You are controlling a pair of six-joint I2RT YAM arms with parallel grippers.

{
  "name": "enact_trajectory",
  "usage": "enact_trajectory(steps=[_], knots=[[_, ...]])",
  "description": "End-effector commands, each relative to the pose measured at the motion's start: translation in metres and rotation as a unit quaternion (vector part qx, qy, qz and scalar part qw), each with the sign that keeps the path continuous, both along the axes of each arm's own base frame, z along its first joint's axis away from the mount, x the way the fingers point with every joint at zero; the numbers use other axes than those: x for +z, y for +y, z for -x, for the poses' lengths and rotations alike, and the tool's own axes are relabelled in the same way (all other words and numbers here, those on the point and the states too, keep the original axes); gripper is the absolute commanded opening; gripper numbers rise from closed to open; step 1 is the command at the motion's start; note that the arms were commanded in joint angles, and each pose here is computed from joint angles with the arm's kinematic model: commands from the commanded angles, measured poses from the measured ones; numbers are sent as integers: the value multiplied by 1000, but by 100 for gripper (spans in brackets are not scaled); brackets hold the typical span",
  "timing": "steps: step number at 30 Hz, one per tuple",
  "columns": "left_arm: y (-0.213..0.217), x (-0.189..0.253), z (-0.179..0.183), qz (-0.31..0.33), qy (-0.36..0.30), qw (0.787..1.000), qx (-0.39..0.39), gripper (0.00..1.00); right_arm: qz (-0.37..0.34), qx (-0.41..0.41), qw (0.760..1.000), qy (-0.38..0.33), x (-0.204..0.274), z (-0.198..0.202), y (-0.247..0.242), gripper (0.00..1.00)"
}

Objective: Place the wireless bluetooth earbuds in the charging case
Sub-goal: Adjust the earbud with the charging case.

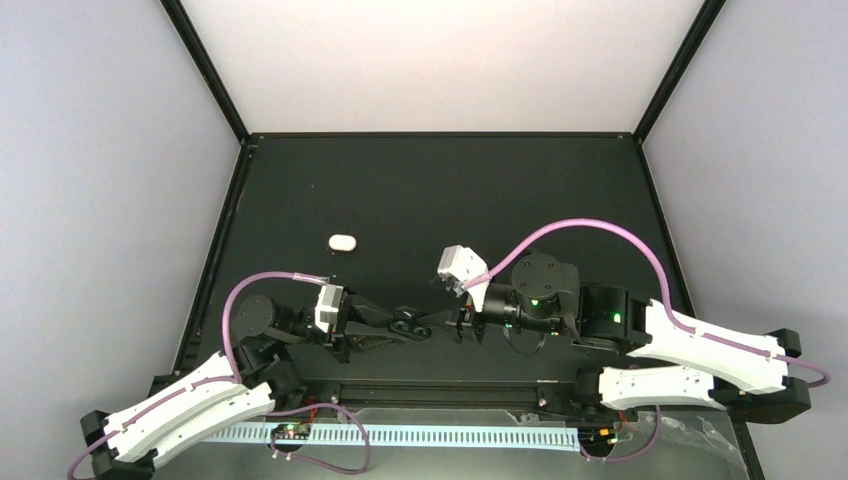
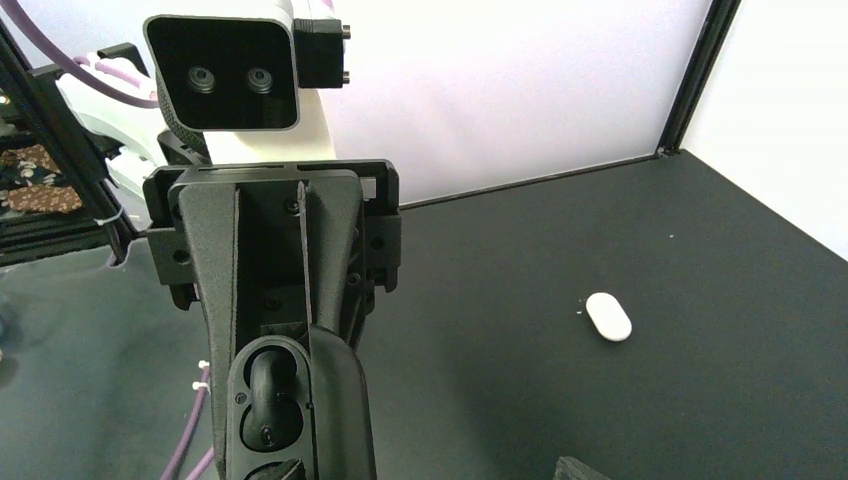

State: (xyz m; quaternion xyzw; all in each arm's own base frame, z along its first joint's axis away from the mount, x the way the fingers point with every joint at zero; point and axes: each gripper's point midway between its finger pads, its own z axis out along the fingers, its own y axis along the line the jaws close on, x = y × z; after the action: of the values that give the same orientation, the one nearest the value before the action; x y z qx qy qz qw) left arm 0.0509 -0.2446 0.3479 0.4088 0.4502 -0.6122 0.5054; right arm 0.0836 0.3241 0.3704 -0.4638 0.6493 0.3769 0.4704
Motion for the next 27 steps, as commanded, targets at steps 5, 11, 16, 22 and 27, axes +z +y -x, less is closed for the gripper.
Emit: enact_trajectory(steps=[5,11,16,22,27], knots=[[9,29,6,33,-32,999,5,2,13,2,1000,-6,-2,1,-1,65],[8,29,5,32,-33,999,8,2,14,0,1000,-7,-1,0,-1,65],[7,28,4,30,-34,999,8,2,0,-9,1000,-13,8,-2,-5,65],[6,27,4,28,-32,999,8,1,2,-13,1000,-13,7,-4,-5,65],[7,27,4,27,-33,999,9,2,4,-11,1000,-12,6,-3,-5,65]])
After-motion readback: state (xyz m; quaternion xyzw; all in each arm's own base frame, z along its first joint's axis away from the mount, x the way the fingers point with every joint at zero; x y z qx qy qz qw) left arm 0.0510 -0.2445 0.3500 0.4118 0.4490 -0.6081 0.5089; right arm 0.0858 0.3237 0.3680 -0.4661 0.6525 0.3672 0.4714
